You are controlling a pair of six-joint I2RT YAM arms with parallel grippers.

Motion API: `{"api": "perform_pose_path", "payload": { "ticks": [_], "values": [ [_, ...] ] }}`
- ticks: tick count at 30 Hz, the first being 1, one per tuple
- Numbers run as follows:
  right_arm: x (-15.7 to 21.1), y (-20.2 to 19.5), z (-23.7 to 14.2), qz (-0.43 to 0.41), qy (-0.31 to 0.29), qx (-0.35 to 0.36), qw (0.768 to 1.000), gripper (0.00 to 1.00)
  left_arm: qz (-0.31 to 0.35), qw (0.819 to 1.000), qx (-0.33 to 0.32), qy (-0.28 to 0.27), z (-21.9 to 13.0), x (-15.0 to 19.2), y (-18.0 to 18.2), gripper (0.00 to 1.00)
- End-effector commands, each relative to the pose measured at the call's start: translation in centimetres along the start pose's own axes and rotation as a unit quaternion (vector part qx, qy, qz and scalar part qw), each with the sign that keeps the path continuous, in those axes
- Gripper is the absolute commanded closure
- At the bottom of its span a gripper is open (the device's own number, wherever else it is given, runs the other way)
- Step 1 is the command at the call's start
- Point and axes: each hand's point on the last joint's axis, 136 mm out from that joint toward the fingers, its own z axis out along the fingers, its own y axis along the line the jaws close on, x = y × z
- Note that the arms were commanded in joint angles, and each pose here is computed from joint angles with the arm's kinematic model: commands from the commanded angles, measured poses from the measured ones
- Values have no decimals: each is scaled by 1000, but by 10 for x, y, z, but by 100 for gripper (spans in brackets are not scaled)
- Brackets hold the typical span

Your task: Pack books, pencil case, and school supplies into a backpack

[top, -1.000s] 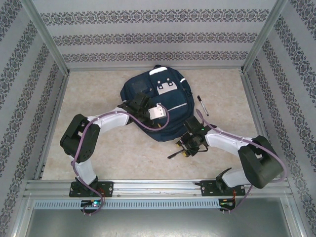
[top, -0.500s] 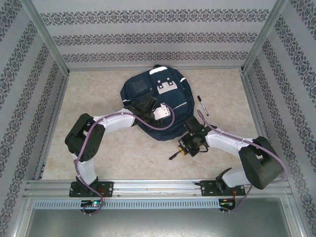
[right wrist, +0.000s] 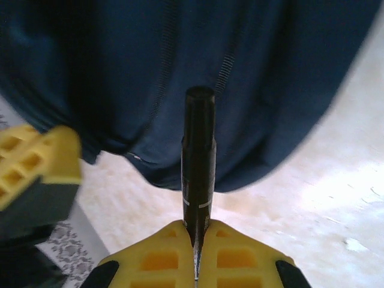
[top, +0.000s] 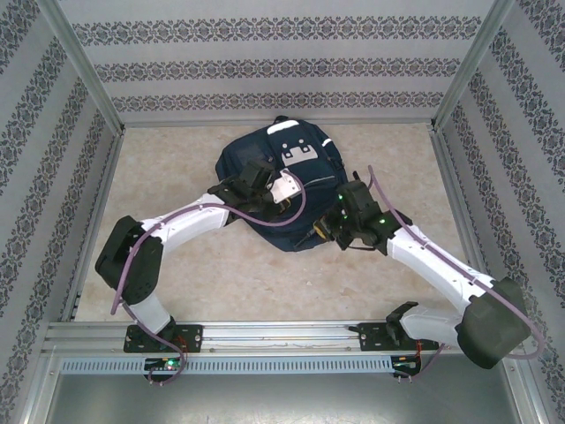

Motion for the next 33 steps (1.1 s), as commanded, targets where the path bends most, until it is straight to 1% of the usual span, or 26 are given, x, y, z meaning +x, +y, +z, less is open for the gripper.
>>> {"api": "perform_pose_path", "payload": {
  "ticks": [1, 4, 8, 11, 12, 13, 14, 15, 16, 17, 20, 24, 27, 30, 33],
  "values": [
    [-17, 13, 7, -10, -4, -9, 1000, 98, -17, 998, -9, -56, -17, -37, 7, 100],
    [-23, 39, 20, -10, 6, -42, 999, 98, -35, 996, -15, -75, -25, -50, 11, 100],
    [-42, 54, 42, 6, -10, -53, 999, 96, -60, 993, -27, -103, -41, -68, 19, 100],
    [-63, 70, 58, 33, -26, -93, 995, 96, -88, 986, -13, -140, -52, -84, 16, 100],
    [-70, 80, 62, 29, -31, -113, 993, 94, -95, 983, -8, -157, -56, -90, 15, 100],
    [-77, 89, 63, 23, -39, -128, 991, 89, -105, 980, -8, -168, -59, -93, 15, 100],
    [-81, 94, 64, 17, -47, -132, 990, 79, -113, 978, -8, -174, -61, -95, 16, 100],
    [-84, 94, 64, 19, -53, -123, 991, 64, -118, 977, -9, -176, -62, -96, 17, 100],
    [-88, 94, 62, 21, -61, -120, 991, 58, -120, 977, -10, -177, -61, -96, 18, 100],
    [-90, 94, 60, 22, -68, -120, 990, 56, -120, 977, -12, -178, -62, -96, 19, 100],
    [-94, 82, 51, 25, -83, -101, 991, 53, -121, 976, -25, -181, -64, -96, 25, 100],
    [-98, 58, 35, 21, -76, -63, 995, 53, -128, 972, -45, -190, -69, -97, 34, 100],
    [-103, 40, 15, 12, -68, -42, 997, 53, -139, 970, -54, -193, -69, -92, 39, 100],
    [-117, 14, -12, -18, -96, 11, 995, 53, -155, 967, -48, -197, -69, -87, 40, 100],
    [-140, -12, -28, -51, -124, 56, 989, 53, -166, 966, -35, -194, -67, -80, 37, 100]
  ]
}}
